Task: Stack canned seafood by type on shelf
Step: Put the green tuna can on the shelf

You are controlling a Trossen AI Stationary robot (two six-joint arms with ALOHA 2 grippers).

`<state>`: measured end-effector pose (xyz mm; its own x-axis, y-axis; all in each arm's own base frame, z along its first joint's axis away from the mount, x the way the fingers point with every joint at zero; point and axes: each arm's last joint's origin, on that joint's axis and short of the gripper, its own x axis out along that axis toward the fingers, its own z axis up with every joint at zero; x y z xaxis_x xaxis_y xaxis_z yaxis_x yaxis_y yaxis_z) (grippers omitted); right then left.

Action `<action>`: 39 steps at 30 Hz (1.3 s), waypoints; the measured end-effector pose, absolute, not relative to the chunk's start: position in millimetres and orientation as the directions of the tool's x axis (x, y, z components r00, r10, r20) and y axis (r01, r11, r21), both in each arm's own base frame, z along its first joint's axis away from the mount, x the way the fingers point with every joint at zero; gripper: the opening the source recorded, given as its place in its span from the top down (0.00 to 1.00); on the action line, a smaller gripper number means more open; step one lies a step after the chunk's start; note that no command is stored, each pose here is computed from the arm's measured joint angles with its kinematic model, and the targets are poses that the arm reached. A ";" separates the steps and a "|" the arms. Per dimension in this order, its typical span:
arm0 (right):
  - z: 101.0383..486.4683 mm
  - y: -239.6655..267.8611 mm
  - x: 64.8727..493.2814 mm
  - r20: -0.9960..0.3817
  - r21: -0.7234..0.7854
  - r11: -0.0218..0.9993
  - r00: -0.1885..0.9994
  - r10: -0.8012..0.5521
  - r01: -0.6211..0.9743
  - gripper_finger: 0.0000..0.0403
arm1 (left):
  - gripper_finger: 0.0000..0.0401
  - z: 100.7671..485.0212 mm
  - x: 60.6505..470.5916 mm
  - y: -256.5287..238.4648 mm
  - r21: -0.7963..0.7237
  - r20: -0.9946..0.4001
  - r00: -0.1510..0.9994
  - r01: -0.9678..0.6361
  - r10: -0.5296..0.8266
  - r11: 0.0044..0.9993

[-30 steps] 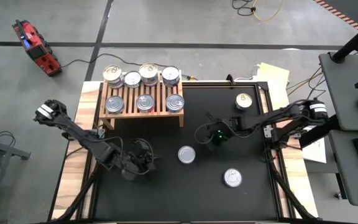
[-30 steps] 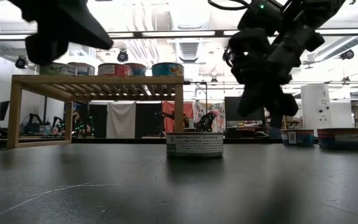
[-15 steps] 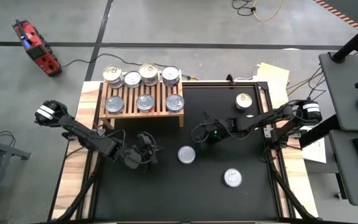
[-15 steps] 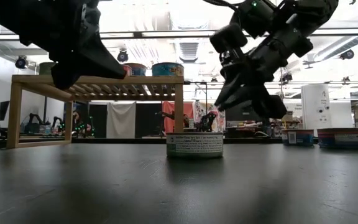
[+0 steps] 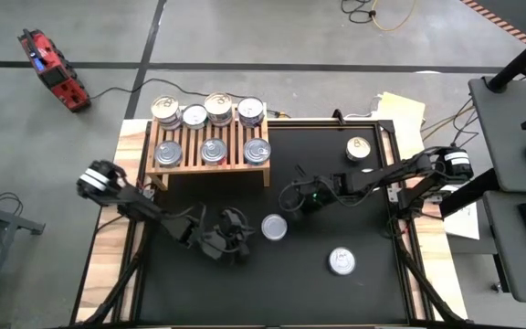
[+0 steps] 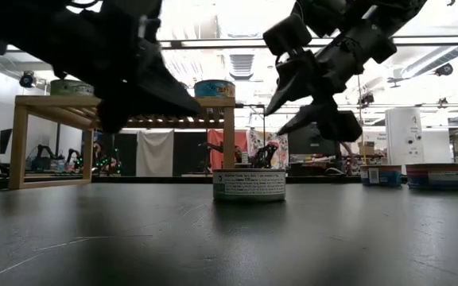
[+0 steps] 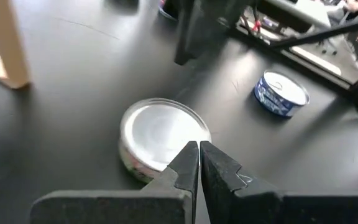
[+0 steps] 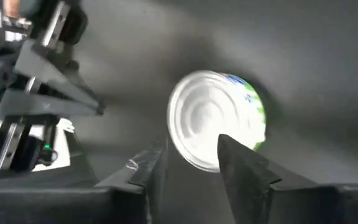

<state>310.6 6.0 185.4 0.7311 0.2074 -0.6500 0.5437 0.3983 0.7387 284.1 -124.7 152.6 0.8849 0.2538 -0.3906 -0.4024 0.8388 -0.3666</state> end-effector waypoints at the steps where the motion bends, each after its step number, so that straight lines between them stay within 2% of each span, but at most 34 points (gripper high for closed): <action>1: 183.9 6.1 309.3 -0.665 0.727 0.399 0.718 0.208 0.559 0.65 | 1.00 150.2 289.7 -127.6 -0.355 -0.396 0.883 -0.399 0.251 0.845; 7: 175.3 6.0 300.3 -0.751 0.650 0.401 0.627 0.207 0.645 0.57 | 1.00 138.9 312.3 -136.1 -0.344 -0.411 0.875 -0.408 0.256 0.846; 15: 174.3 5.3 299.9 -0.755 0.629 0.471 0.629 0.184 0.618 0.49 | 1.00 138.2 316.4 -121.0 -0.360 -0.353 0.897 -0.391 0.265 0.847; 23: 164.6 4.3 297.6 -0.780 0.585 0.526 0.606 0.155 0.618 0.48 | 1.00 134.0 334.0 -103.3 -0.375 -0.336 0.933 -0.260 0.131 0.890; 28: 153.2 5.1 300.1 -0.797 0.573 0.523 0.576 0.179 0.631 0.46 | 1.00 132.5 334.8 -101.5 -0.379 -0.331 0.934 -0.265 0.137 0.887; 39: 139.9 6.3 316.4 -0.739 0.652 0.494 0.627 0.245 0.575 0.40 | 1.00 128.2 332.3 -99.5 -0.363 -0.355 0.922 -0.290 0.156 0.885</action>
